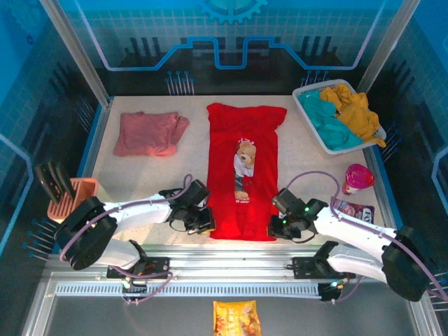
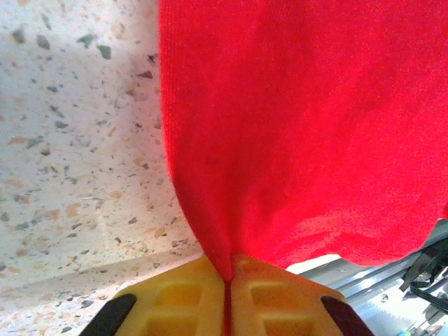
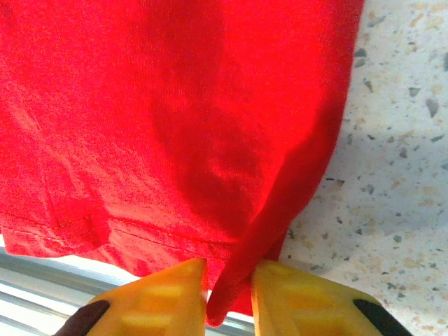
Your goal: Fold and stack the t-shirts
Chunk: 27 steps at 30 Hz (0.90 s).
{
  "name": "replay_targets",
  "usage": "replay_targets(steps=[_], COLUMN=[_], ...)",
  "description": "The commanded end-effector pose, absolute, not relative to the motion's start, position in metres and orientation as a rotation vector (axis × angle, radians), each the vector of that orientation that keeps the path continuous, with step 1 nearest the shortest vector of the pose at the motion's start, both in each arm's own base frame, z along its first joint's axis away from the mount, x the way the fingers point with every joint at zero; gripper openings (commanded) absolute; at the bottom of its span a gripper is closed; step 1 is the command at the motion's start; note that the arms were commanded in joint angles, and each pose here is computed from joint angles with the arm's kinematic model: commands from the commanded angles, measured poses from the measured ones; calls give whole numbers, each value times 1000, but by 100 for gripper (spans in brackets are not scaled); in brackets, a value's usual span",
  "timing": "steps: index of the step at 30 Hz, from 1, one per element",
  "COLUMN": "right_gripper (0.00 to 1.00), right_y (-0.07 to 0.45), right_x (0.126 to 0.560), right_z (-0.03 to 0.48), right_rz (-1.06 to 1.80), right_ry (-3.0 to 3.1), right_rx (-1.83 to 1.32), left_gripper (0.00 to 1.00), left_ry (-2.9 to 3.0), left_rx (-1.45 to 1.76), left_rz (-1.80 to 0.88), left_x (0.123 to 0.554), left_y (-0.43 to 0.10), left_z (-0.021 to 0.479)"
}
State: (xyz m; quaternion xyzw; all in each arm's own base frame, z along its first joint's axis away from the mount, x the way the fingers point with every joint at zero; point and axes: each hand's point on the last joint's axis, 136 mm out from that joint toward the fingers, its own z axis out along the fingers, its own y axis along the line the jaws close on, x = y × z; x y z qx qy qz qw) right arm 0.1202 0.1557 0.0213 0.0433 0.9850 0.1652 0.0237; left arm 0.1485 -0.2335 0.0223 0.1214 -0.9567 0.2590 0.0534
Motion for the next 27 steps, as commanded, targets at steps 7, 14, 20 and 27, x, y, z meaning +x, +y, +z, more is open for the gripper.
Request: replay_targets(steps=[7, 14, 20, 27], right_gripper=[9, 2, 0, 0], right_y=[149, 146, 148, 150], right_x=[113, 116, 126, 156], right_z=[23, 34, 54, 83], right_rz=[487, 478, 500, 588], right_ry=[3057, 3031, 2976, 2901], right_rx=[142, 147, 146, 148], left_gripper=[0, 0, 0, 0], left_ry=[-2918, -2935, -2971, -3019], left_rx=[347, 341, 316, 351], left_rz=[798, 820, 855, 905], left_x=[152, 154, 162, 191], left_y=[-238, -238, -241, -236], left_z=[29, 41, 64, 88])
